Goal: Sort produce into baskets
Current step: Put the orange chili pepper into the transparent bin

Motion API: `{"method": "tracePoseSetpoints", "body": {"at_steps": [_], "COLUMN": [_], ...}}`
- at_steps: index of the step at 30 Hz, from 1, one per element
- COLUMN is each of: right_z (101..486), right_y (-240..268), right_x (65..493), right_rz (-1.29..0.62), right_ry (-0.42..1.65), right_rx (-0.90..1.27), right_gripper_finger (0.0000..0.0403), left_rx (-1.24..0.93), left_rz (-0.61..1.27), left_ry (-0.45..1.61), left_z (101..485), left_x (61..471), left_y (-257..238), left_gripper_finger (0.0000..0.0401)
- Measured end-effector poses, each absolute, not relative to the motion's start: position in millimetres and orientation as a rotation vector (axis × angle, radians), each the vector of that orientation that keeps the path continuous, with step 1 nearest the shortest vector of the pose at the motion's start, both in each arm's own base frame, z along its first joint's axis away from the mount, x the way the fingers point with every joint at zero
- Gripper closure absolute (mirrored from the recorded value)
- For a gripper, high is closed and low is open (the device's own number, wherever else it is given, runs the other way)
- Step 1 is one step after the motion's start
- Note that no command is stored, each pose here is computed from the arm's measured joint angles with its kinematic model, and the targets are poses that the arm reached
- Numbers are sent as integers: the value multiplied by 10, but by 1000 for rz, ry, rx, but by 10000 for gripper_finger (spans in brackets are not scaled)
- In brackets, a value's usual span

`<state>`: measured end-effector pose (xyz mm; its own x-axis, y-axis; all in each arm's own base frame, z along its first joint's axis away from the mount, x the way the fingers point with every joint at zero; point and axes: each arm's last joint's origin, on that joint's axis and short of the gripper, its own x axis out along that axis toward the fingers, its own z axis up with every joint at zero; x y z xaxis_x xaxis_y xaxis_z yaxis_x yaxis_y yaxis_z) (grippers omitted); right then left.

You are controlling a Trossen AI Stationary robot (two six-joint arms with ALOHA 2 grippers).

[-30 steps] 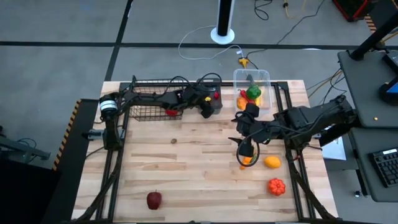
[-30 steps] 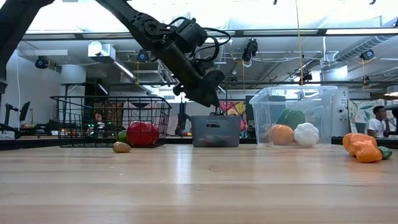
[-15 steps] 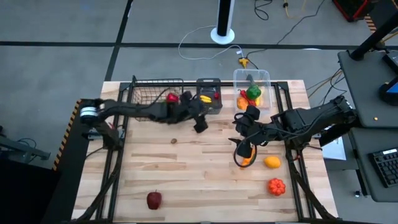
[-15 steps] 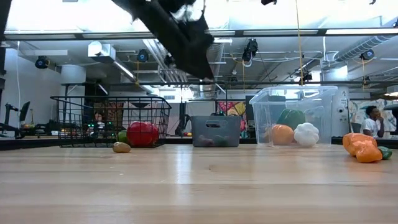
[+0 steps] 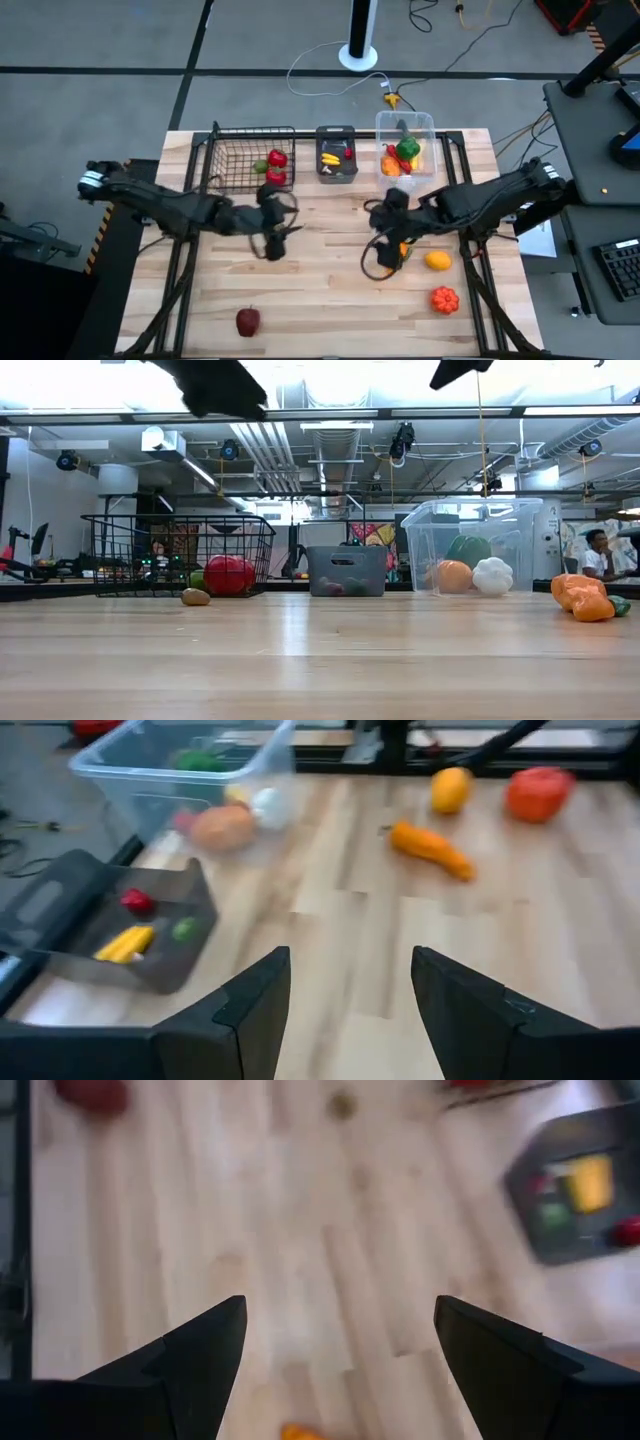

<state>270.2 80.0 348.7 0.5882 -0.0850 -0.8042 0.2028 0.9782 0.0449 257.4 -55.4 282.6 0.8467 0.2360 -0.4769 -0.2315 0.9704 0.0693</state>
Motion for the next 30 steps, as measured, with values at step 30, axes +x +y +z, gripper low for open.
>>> {"method": "tracePoseSetpoints", "body": {"at_steps": [30], "right_z": [2402], "right_y": [1220], "right_x": [2922], "right_rz": [58], "right_ry": [1530], "right_rx": [-298], "right_gripper_finger": [90], "left_rx": [-333], "left_rz": [398], "left_ry": [718], "left_z": [2666], "left_x": [1782], "left_y": [-804], "left_gripper_finger": [210]}}
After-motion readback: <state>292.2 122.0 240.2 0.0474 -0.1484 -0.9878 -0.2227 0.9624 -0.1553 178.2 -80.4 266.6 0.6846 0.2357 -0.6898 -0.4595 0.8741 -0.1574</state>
